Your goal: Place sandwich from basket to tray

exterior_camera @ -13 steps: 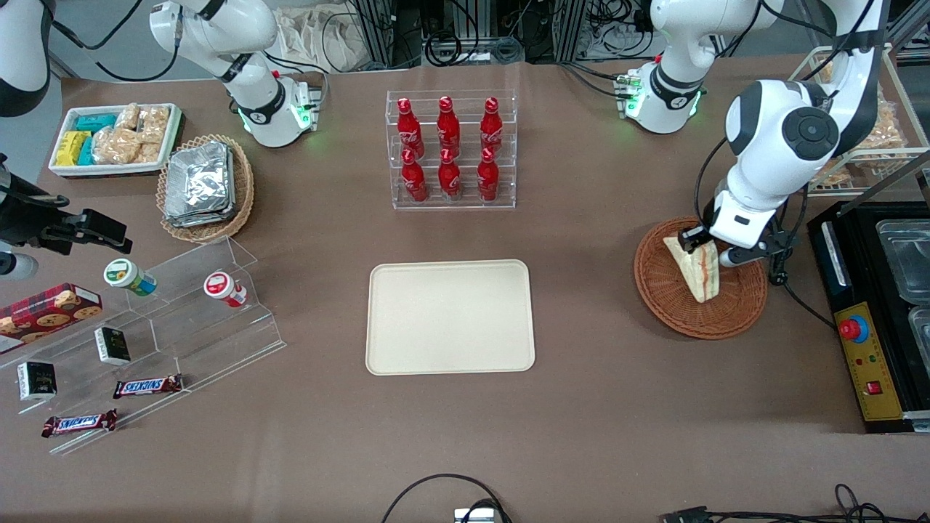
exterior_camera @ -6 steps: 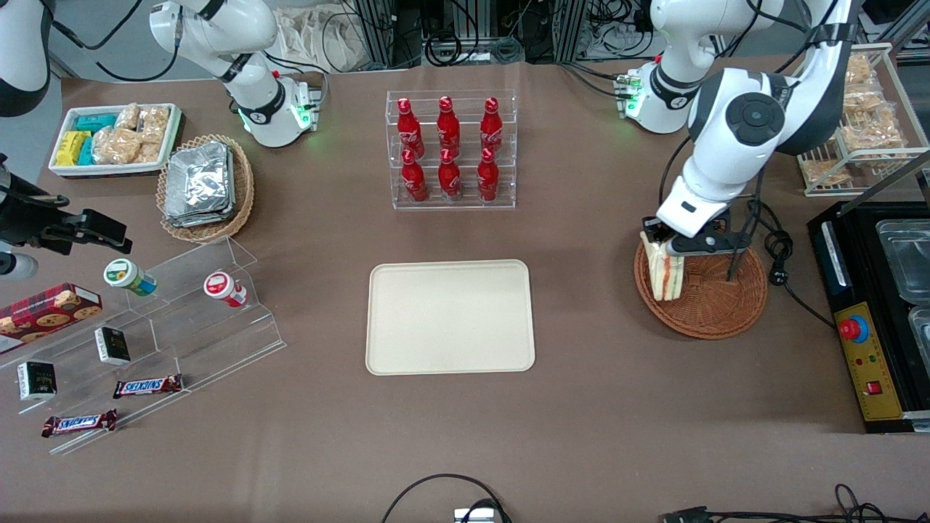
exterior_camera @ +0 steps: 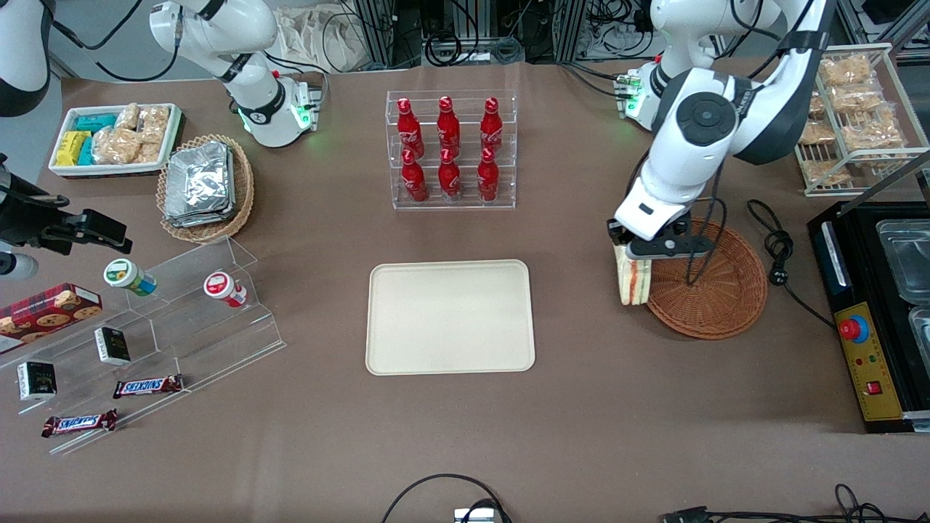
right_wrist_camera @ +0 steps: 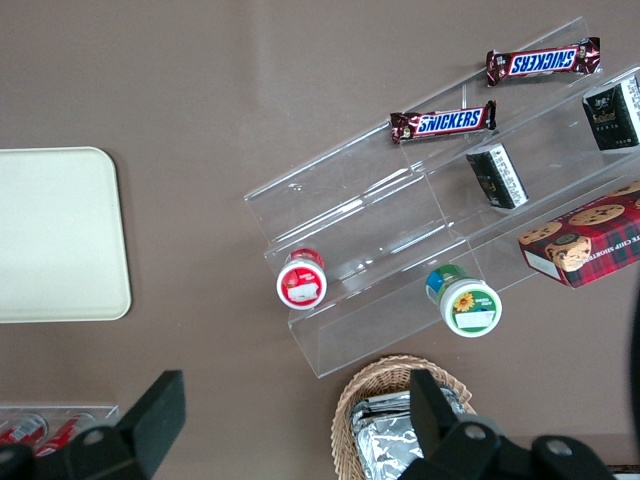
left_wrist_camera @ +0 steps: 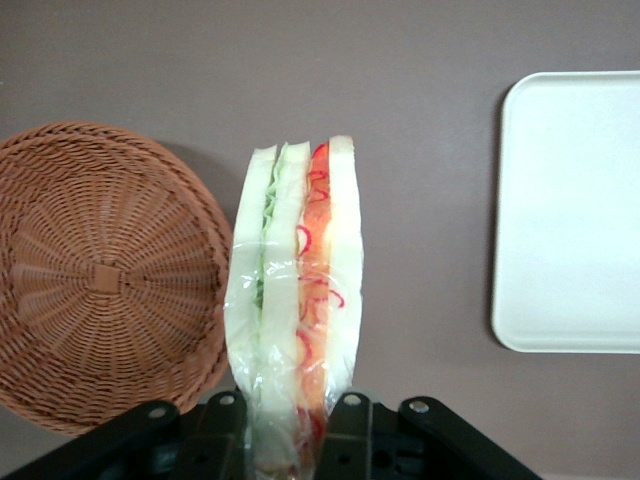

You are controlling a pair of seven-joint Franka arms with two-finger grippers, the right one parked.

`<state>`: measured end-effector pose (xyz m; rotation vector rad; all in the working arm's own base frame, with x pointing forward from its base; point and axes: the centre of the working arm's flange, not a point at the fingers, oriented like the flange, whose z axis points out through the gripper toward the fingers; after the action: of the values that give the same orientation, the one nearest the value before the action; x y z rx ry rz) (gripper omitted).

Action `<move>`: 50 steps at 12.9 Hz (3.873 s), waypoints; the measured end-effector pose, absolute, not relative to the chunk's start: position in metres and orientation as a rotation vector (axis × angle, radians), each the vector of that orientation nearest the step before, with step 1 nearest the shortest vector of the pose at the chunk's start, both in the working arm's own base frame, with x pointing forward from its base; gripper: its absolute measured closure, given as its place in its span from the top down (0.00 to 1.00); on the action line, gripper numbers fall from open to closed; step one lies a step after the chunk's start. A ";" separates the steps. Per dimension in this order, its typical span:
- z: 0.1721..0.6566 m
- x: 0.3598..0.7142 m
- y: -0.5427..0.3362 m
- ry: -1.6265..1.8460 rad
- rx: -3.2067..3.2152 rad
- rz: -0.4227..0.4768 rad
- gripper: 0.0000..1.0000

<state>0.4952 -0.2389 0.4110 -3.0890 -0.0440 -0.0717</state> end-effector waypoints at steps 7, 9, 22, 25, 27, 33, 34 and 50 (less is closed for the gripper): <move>0.398 0.512 -0.324 0.082 -3.072 -0.074 0.26; 0.393 0.511 -0.347 0.144 -3.071 -0.084 0.29; 0.297 0.522 -0.449 0.081 -3.104 -0.043 0.29; 0.280 0.514 -0.462 0.112 -3.114 -0.027 0.29; 0.265 0.508 -0.469 0.116 -3.108 -0.040 0.29; 0.228 0.503 -0.472 0.126 -3.082 -0.014 0.32; 0.228 0.503 -0.472 0.126 -3.083 -0.014 0.39; 0.370 0.574 -0.412 -0.269 -3.026 -0.223 1.00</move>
<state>0.5744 -0.4118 0.3698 -3.0257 -0.2691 -0.2228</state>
